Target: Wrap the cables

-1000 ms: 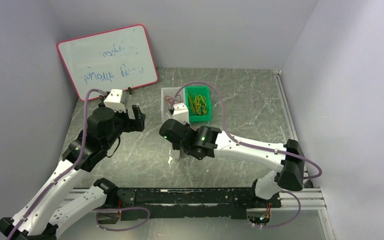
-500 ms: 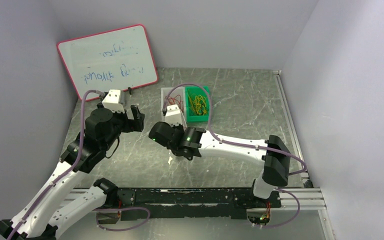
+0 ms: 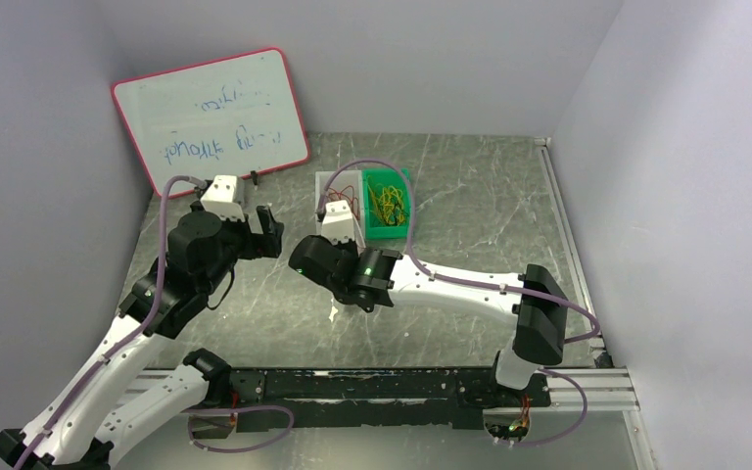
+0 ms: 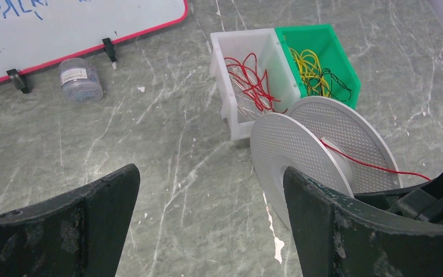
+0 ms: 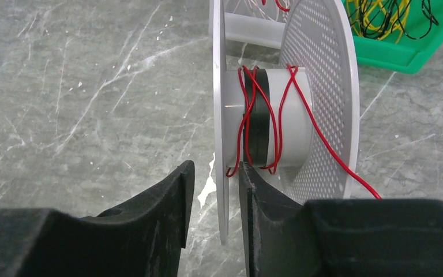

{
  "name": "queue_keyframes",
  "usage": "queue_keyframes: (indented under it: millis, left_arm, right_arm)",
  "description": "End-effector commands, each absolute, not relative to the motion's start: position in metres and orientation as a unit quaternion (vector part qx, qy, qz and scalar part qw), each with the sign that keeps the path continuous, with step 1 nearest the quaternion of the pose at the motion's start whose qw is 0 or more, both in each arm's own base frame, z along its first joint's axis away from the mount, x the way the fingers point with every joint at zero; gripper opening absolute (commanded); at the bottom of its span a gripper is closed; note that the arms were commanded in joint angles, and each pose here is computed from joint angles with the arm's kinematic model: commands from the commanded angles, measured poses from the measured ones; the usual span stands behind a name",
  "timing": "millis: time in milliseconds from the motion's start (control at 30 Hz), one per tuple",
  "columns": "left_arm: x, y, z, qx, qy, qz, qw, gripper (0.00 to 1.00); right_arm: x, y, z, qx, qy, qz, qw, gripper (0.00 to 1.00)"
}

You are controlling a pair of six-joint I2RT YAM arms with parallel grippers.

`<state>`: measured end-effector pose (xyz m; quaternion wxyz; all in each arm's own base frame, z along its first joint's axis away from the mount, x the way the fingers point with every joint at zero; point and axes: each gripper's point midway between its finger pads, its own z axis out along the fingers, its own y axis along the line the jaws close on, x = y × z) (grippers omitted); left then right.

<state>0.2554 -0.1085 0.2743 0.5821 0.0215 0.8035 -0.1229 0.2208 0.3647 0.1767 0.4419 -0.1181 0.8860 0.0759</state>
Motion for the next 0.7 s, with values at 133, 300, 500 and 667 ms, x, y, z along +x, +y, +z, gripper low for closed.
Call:
queue_keyframes:
  millis: [133, 300, 500, 667]
  left_arm:
    - [0.255, -0.112, 0.284, 0.026, 0.797, -0.136, 0.588, 0.98]
    - [0.254, -0.121, 0.284, 0.03, 0.797, -0.161, 0.582, 0.98]
    - [0.25, -0.138, 0.278, 0.039, 0.804, -0.2, 0.558, 0.98]
    - [0.244, -0.158, 0.279, 0.046, 0.806, -0.252, 0.534, 0.98]
  right_arm:
    - [0.226, 0.366, 0.209, -0.096, 0.869, 0.101, 0.475, 0.51]
    - [0.226, 0.362, 0.226, -0.094, 0.861, 0.116, 0.486, 0.53]
    - [0.227, 0.344, 0.243, -0.081, 0.849, 0.117, 0.508, 0.54]
    - [0.23, 0.317, 0.255, -0.064, 0.837, 0.097, 0.535, 0.54]
